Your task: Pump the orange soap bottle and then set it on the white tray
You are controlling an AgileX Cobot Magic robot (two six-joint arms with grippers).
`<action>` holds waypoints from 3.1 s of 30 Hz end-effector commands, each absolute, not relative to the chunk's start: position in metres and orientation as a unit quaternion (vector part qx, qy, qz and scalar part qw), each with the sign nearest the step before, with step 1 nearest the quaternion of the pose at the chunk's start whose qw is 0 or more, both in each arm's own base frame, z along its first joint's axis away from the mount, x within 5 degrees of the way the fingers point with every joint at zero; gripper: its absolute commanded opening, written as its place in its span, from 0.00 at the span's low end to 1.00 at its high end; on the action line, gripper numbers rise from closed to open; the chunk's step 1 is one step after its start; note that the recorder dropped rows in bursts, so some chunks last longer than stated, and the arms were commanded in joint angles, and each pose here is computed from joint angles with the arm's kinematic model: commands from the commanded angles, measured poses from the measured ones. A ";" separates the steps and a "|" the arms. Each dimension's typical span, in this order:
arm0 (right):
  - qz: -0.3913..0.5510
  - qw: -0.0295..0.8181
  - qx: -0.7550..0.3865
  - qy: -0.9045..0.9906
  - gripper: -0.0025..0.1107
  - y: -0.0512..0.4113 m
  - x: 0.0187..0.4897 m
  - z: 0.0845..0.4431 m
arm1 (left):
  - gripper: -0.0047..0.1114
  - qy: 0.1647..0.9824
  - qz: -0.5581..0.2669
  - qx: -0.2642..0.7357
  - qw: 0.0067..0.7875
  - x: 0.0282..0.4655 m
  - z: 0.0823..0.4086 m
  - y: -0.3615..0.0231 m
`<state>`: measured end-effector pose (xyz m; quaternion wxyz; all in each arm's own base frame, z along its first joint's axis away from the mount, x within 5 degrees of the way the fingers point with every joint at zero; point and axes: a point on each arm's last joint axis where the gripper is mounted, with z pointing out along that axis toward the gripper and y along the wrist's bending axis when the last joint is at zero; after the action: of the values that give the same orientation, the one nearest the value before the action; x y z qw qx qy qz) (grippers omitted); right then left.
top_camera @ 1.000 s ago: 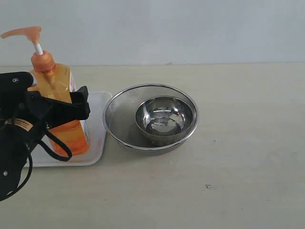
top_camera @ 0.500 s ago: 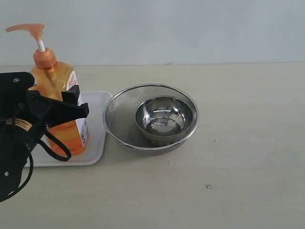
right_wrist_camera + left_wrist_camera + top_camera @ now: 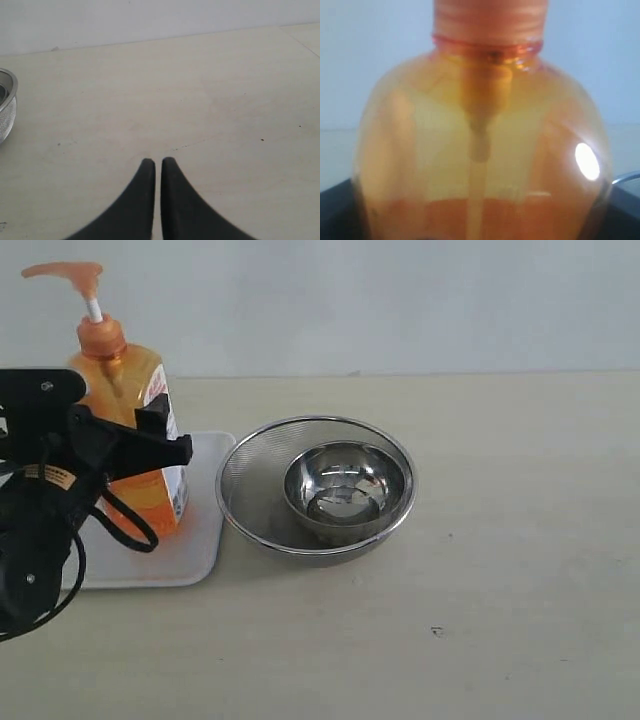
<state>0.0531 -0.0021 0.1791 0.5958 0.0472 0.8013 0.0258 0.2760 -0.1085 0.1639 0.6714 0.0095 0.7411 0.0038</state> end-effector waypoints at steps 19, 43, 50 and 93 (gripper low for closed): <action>0.023 0.603 0.046 0.796 0.02 -0.002 0.053 0.180 | 0.08 0.697 -0.026 -0.010 0.716 0.308 0.189 -0.083; 0.023 0.602 0.046 0.797 0.02 -0.002 0.053 0.180 | 0.14 0.714 -0.012 -0.008 0.700 0.321 0.165 -0.082; 0.023 0.602 0.046 0.797 0.02 -0.002 0.053 0.180 | 0.59 0.715 -0.012 -0.008 0.699 0.321 0.164 -0.082; 0.023 0.601 0.046 0.798 0.02 -0.002 0.053 0.180 | 0.88 0.784 -0.130 0.108 0.597 0.189 0.205 -0.068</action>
<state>0.0531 -0.0021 0.1791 0.5958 0.0483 0.8013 0.0266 0.2066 -0.0631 0.2052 0.6213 0.0544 0.7754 -0.0995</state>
